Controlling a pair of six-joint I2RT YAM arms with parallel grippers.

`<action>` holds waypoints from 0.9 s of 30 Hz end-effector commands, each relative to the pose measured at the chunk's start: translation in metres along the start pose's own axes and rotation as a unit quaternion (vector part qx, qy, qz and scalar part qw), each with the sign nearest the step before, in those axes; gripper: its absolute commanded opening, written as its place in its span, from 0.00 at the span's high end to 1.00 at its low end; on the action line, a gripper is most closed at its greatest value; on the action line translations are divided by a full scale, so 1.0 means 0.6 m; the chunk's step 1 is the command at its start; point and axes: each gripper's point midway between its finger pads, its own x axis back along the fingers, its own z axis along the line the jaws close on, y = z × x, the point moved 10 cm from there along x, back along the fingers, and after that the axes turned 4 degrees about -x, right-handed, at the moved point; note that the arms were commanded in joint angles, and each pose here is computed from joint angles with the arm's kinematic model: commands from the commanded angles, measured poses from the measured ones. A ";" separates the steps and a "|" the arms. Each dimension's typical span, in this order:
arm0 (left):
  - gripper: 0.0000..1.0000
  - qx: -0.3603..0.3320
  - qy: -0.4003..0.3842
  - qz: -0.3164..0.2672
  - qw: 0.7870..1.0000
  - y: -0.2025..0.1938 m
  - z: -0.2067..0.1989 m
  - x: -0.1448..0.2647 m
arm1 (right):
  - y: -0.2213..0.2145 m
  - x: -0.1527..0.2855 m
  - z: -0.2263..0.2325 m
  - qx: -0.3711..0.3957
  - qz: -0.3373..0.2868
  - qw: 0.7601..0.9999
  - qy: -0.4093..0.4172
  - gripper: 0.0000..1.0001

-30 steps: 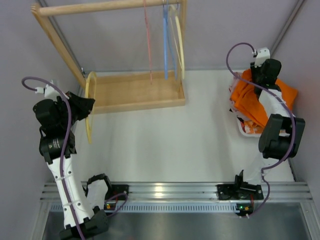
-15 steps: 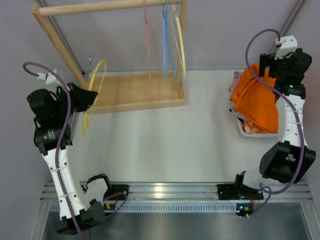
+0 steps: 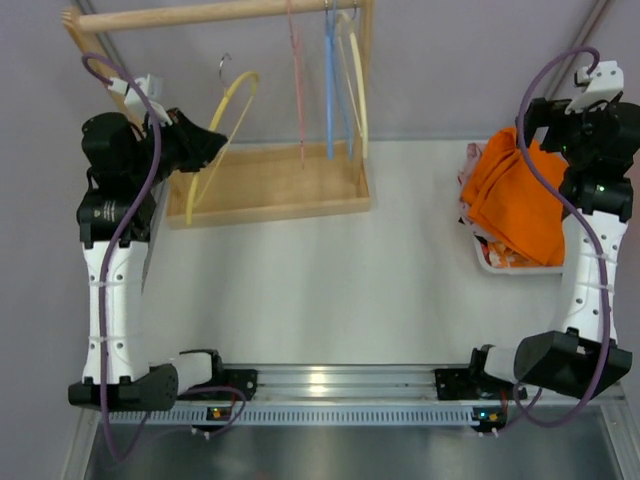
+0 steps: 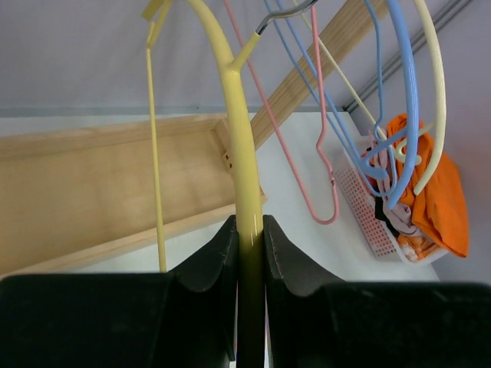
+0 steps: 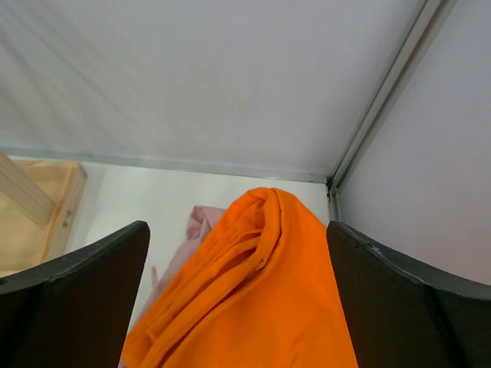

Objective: Remove the trousers from the hanger

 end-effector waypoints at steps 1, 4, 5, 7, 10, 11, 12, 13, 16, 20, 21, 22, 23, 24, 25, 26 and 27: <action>1.00 -0.003 0.017 -0.070 0.997 0.043 -0.024 -0.031 | 0.030 0.030 0.012 -0.027 -0.022 0.999 0.019 0.00; 1.00 0.033 0.042 -0.090 0.995 0.057 -0.009 -0.065 | 0.030 0.044 0.018 -0.031 -0.021 0.999 0.018 0.01; 1.00 0.043 0.046 -0.084 0.994 0.056 0.000 -0.087 | 0.034 0.055 0.022 -0.028 -0.026 0.999 0.018 0.01; 1.00 0.050 0.035 -0.103 0.993 0.079 -0.008 -0.096 | 0.030 0.064 0.023 -0.019 -0.025 0.999 0.016 0.01; 1.00 0.050 0.005 -0.107 0.993 0.093 -0.021 -0.122 | 0.025 0.079 0.026 -0.005 -0.023 1.000 0.009 0.01; 1.00 0.047 -0.006 -0.108 0.993 0.094 -0.028 -0.124 | 0.026 0.087 0.027 -0.001 -0.026 1.000 0.004 0.01; 1.00 0.047 -0.015 -0.105 0.993 0.090 -0.036 -0.127 | 0.016 0.087 0.025 0.005 -0.018 1.000 0.000 0.01; 1.00 0.045 -0.018 -0.104 0.993 0.088 -0.040 -0.127 | 0.018 0.094 0.026 0.010 -0.023 1.000 -0.003 0.01; 1.00 0.041 -0.028 -0.100 0.994 0.081 -0.052 -0.117 | 0.006 0.098 0.027 0.016 -0.017 1.000 -0.005 0.01; 1.00 0.037 -0.031 -0.108 0.993 0.083 -0.061 -0.098 | -0.001 0.102 0.032 0.005 -0.009 1.000 0.005 0.01; 1.00 0.036 -0.030 -0.115 0.992 0.087 -0.064 -0.093 | -0.002 0.101 0.034 -0.004 -0.008 1.000 0.007 0.01; 1.00 0.036 -0.029 -0.119 0.992 0.091 -0.065 -0.091 | -0.002 0.101 0.035 -0.007 -0.009 1.000 0.008 0.01; 1.00 0.035 -0.029 -0.122 0.991 0.094 -0.066 -0.091 | -0.002 0.098 0.034 -0.012 -0.008 1.000 0.009 0.01; 1.00 0.030 -0.033 -0.133 0.990 0.104 -0.071 -0.087 | 0.001 0.098 0.035 -0.019 -0.010 1.000 0.009 0.01; 1.00 0.027 -0.034 -0.138 0.989 0.110 -0.072 -0.088 | 0.003 0.096 0.035 -0.023 -0.011 1.000 0.011 0.01; 1.00 0.027 -0.033 -0.136 0.990 0.111 -0.069 -0.098 | 0.003 0.093 0.035 -0.025 -0.009 1.000 0.014 0.01; 1.00 0.020 -0.038 -0.148 0.988 0.125 -0.075 -0.094 | 0.009 0.094 0.036 -0.029 -0.012 0.999 0.014 0.01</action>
